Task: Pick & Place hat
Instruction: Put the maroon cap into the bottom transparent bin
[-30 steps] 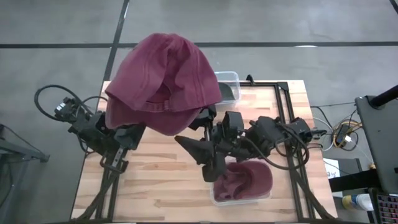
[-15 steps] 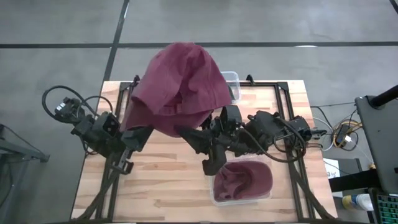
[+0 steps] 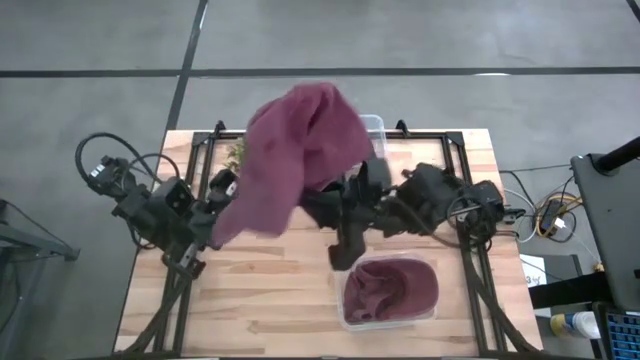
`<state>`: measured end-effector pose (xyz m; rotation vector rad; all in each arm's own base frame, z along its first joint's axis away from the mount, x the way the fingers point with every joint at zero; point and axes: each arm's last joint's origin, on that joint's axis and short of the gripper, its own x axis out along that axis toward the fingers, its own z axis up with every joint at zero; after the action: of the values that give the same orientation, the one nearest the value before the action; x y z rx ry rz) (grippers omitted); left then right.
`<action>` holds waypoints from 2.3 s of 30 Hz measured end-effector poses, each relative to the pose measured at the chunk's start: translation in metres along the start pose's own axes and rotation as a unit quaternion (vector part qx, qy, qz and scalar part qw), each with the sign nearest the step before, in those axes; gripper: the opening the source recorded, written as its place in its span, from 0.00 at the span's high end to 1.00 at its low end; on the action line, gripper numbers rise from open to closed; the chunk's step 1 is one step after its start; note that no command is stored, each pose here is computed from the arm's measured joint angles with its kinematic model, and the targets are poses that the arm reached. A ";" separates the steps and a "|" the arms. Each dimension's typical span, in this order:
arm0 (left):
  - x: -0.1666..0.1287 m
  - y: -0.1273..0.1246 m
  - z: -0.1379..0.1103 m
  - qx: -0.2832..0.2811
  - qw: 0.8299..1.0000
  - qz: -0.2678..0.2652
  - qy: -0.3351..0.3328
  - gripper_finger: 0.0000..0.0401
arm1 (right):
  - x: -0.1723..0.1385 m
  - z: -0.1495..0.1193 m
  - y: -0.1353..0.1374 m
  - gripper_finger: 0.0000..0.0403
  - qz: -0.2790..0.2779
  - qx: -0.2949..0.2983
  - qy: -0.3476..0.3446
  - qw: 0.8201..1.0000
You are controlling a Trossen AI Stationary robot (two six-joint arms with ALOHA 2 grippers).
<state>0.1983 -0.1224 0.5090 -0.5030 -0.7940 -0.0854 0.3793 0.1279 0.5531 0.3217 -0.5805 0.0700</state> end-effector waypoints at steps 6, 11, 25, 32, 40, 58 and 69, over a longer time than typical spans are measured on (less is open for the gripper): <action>-0.001 0.003 0.006 -0.008 0.999 0.036 0.002 0.56 | -0.008 0.037 -0.013 0.97 -0.009 -0.021 -0.006 1.000; -0.002 0.002 0.000 0.011 0.999 0.033 0.037 0.49 | -0.022 0.056 -0.023 0.98 -0.030 -0.049 0.082 0.995; -0.008 -0.002 0.005 0.007 0.997 0.022 0.074 0.49 | -0.137 0.130 -0.033 0.97 -0.012 0.065 0.410 0.910; -0.008 -0.002 0.004 0.016 0.997 0.021 0.076 0.49 | -0.166 0.121 -0.037 0.97 -0.017 0.127 0.551 0.825; -0.008 -0.002 0.004 0.017 0.996 0.021 0.079 0.49 | -0.164 0.076 -0.035 0.97 -0.001 0.191 0.691 0.698; -0.009 -0.002 0.006 -0.025 0.996 0.014 0.080 0.49 | -0.161 -0.054 -0.029 0.97 -0.044 0.207 0.832 0.513; -0.009 -0.002 0.003 -0.030 0.995 0.015 0.091 0.49 | -0.201 -0.099 -0.050 0.97 -0.122 0.181 0.881 0.419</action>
<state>0.1894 -0.1236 0.5051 -0.5554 -0.6074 -0.1248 0.2716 0.1172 0.3509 0.5550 1.6971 0.2055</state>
